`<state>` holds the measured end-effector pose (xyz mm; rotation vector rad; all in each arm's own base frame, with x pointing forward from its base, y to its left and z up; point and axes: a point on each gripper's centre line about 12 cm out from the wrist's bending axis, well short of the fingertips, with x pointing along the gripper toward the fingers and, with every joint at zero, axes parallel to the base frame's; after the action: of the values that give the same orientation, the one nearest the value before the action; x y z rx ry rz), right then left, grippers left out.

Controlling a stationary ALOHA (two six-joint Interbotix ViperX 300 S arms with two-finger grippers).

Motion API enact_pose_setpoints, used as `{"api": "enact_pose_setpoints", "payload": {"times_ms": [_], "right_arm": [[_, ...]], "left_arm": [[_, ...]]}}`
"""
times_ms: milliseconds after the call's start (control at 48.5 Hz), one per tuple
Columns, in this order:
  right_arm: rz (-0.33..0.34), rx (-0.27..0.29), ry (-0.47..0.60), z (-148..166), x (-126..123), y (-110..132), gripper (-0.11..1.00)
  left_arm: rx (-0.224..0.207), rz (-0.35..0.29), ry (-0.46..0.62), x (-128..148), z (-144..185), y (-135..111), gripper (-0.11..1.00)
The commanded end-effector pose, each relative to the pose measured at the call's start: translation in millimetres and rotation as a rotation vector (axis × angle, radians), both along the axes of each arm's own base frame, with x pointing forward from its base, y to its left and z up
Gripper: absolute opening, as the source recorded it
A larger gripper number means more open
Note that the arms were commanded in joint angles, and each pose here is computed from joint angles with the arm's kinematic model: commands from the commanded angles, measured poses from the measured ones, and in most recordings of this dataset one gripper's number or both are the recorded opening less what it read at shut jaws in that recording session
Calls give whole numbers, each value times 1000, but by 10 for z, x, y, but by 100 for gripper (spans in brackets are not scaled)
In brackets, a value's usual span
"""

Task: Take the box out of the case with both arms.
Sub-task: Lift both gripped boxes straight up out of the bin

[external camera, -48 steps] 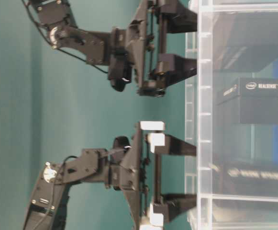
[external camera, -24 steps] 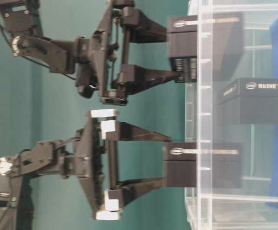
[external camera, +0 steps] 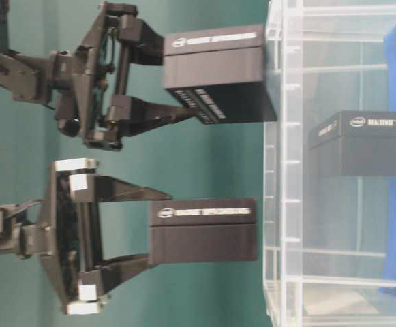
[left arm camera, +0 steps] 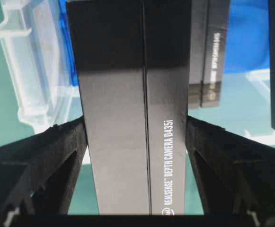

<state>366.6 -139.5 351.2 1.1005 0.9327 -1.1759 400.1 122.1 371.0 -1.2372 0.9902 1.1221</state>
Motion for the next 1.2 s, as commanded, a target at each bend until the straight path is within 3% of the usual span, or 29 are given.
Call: {"api": "enact_pose_setpoints", "payload": {"times_ms": [0,433,1176], "right_arm": [[-13,-35,-70,335,-93,-16,67],[-23,-62,-108,677,-144,-19,67],[-7,-59,-95,759,-173,28,67]], "left_arm": [[26,1,-72,-119,374,-29,64],[21,-3,-66,-174,610,-74,64],[18,-7,-59,-189,641,-110,64]]}}
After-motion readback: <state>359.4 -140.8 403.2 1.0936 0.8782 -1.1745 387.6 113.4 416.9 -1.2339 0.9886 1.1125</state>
